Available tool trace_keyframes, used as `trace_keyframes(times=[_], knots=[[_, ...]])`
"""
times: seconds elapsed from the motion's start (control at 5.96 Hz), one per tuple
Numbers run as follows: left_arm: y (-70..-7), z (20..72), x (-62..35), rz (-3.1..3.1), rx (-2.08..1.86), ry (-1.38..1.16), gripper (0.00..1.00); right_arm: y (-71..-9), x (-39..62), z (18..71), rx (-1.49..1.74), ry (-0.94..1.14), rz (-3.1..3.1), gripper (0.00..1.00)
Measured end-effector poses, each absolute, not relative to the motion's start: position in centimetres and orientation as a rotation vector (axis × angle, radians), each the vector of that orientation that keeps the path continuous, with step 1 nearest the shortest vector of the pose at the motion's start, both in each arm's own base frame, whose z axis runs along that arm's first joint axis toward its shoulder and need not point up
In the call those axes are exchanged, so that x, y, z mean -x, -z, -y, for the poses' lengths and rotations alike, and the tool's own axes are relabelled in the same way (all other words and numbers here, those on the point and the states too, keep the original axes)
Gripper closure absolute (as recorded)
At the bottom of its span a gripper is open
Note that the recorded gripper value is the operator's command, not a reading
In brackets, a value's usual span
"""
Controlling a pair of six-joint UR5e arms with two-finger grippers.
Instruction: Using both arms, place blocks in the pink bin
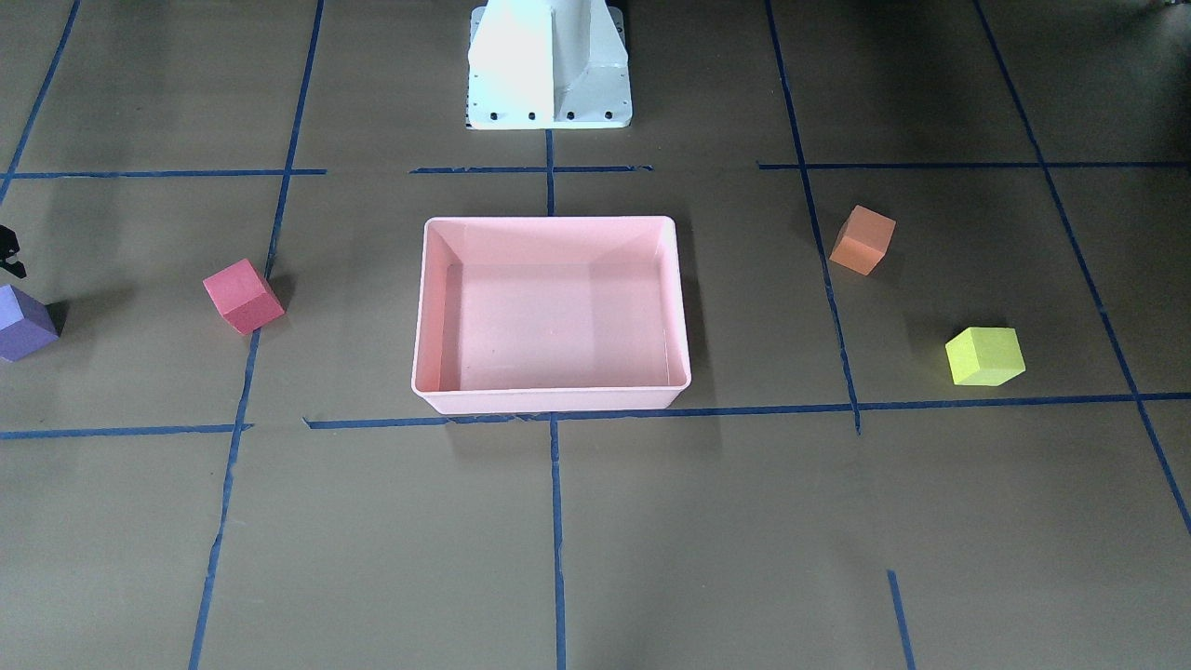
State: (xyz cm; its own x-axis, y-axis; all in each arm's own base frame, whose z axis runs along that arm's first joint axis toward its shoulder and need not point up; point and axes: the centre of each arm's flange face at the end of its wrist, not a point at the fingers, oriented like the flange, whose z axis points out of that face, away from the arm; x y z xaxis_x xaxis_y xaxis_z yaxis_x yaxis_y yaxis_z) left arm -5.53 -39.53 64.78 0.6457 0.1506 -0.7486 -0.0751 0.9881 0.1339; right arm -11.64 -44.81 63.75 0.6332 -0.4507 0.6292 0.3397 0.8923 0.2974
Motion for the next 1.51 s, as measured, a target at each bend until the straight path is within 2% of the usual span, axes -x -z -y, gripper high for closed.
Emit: trace_keyframes(times=[0.84,1.01,1.17,1.34,1.51], knots=[[-64.6,39.6,5.5,-0.860,-0.096,-0.128,0.00,-65.2,15.7,47.3,-0.136,0.500,0.693,0.02],[-64.6,39.6,5.5,-0.860,-0.096,-0.128,0.00,-65.6,15.9,47.5,-0.130,0.499,0.690,0.63],[-64.6,39.6,5.5,-0.860,-0.097,-0.128,0.00,-65.9,15.9,47.5,-0.122,0.497,0.688,0.92],[-64.5,39.6,5.5,-0.860,-0.098,-0.129,0.00,-66.1,15.9,47.4,-0.116,0.494,0.692,0.99],[-64.4,39.7,5.5,-0.860,-0.099,-0.129,0.00,-65.6,15.9,47.3,-0.120,0.494,0.707,1.00]])
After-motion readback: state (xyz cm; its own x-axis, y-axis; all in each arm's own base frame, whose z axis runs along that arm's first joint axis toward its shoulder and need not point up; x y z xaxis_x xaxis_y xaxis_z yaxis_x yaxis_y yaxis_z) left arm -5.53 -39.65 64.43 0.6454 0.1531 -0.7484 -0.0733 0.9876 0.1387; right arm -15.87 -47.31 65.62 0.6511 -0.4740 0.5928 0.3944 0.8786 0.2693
